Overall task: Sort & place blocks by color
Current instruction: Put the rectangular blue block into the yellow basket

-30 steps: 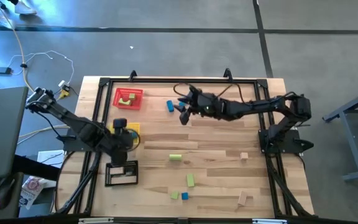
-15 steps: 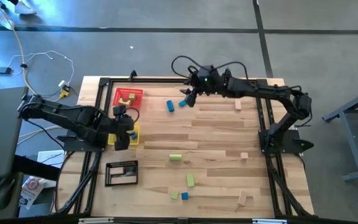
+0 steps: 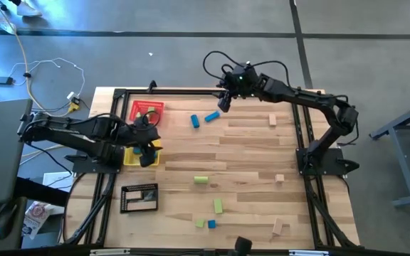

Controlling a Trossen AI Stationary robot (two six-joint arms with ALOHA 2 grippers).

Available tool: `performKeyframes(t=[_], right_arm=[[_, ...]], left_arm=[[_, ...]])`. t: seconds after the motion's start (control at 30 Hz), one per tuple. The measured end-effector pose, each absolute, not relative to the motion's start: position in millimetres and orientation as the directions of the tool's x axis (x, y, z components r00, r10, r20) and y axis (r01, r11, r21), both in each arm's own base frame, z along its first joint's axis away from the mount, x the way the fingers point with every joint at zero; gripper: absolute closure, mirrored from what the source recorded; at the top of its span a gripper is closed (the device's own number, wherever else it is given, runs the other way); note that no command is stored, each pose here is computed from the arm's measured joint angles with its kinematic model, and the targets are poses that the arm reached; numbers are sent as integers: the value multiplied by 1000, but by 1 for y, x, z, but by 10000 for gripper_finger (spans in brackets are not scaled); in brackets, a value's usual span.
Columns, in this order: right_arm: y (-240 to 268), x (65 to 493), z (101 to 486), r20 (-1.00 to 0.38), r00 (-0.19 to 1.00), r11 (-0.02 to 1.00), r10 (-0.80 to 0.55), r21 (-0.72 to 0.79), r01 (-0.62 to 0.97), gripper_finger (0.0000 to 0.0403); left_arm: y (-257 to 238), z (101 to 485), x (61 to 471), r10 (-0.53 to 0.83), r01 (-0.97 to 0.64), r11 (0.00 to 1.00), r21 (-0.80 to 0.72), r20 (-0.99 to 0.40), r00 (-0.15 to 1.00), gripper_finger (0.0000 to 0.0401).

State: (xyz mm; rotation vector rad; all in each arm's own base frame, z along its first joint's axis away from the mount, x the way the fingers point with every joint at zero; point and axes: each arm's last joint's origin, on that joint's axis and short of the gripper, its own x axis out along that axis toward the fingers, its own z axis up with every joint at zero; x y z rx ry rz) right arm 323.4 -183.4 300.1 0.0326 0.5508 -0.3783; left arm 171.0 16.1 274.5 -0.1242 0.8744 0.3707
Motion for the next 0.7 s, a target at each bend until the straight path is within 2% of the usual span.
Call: performKeyframes(t=[0.3, 0.7], right_arm=[[-193, 320, 301, -517, 810, 959, -278, -100, 266, 214], [-205, 338, 253, -623, 756, 978, -200, -80, 192, 214]], left_arm=[[17, 276, 172, 247, -362, 932, 18, -761, 599, 205], [17, 276, 173, 249, -363, 932, 18, -759, 601, 205]])
